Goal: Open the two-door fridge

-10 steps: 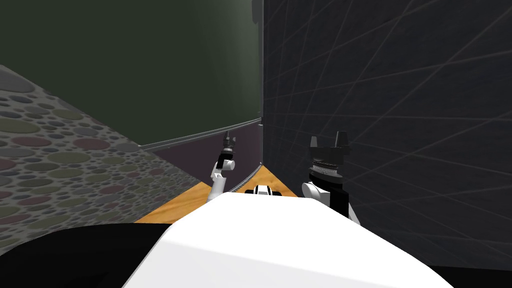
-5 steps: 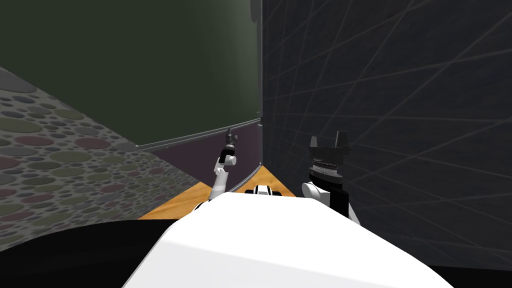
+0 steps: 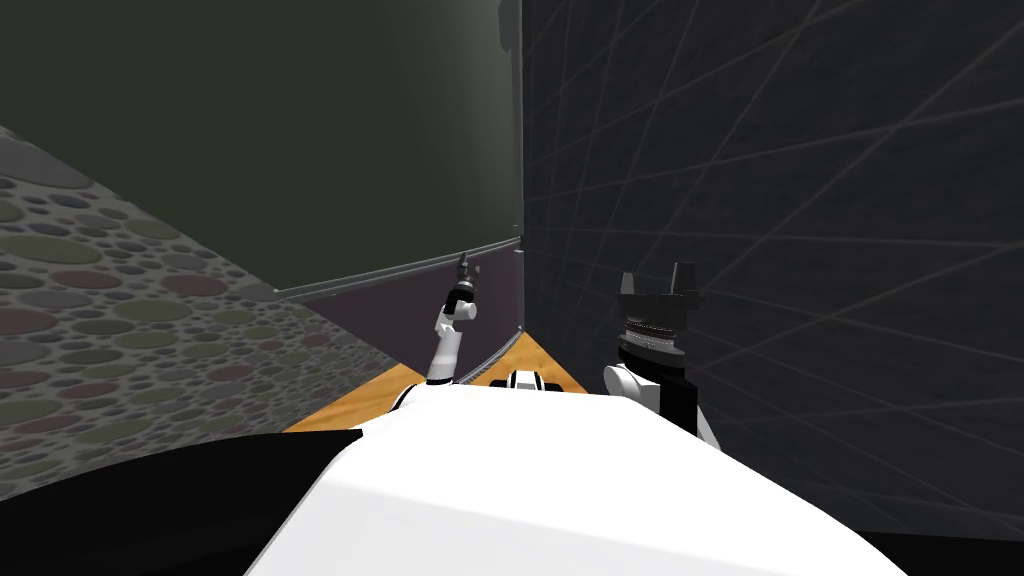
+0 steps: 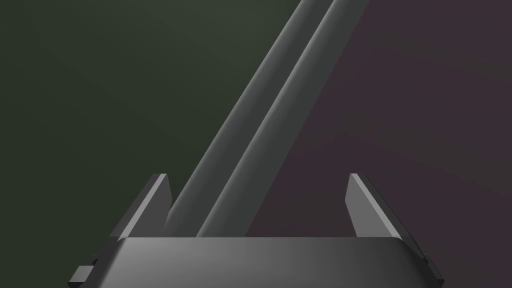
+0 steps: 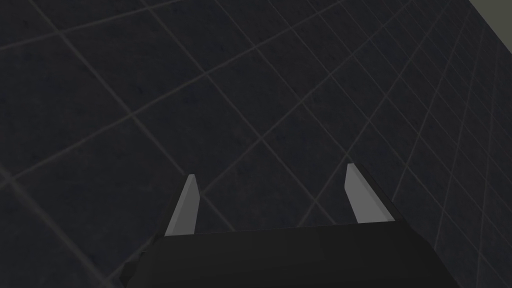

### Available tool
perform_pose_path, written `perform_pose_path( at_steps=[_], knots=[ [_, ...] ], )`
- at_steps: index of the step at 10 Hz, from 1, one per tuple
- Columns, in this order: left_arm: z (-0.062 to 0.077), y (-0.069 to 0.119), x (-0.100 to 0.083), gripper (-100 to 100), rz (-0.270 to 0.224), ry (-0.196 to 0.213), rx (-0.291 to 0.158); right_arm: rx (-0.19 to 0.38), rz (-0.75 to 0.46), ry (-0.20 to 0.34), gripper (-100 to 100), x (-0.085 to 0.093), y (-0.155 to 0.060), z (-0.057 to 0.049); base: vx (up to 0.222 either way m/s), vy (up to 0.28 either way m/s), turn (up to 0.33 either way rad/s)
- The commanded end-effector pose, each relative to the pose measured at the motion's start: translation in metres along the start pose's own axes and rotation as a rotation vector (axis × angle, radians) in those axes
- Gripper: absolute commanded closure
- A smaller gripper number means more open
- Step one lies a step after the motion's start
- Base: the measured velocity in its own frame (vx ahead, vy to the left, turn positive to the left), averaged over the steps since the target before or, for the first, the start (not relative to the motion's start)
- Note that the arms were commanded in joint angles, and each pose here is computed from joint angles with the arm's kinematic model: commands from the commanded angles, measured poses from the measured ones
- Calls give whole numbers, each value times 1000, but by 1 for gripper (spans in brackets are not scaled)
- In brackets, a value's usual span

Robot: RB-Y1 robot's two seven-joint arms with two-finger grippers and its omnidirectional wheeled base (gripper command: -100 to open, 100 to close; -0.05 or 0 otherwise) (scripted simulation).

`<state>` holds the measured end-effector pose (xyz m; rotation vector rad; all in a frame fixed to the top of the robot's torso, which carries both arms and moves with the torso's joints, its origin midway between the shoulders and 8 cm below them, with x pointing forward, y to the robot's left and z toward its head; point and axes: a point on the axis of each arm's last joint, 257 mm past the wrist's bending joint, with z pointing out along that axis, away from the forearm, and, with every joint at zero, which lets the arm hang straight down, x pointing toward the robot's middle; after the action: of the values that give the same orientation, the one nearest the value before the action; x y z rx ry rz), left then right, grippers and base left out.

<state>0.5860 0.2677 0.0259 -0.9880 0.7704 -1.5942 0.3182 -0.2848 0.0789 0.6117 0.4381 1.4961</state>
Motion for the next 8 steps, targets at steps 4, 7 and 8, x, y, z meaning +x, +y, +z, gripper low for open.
perform_pose_path(
  at_steps=[4,7,8],
  knots=[
    [42,7,21,-100,-74,13,-47,0,0,0,0,0,0,0,9,-39,31],
    [63,26,29,-100,-126,8,-114,0,0,0,0,0,0,0,21,-42,22],
    [70,18,36,-100,-129,19,-101,0,0,0,0,0,0,0,18,-33,4]
  ],
)
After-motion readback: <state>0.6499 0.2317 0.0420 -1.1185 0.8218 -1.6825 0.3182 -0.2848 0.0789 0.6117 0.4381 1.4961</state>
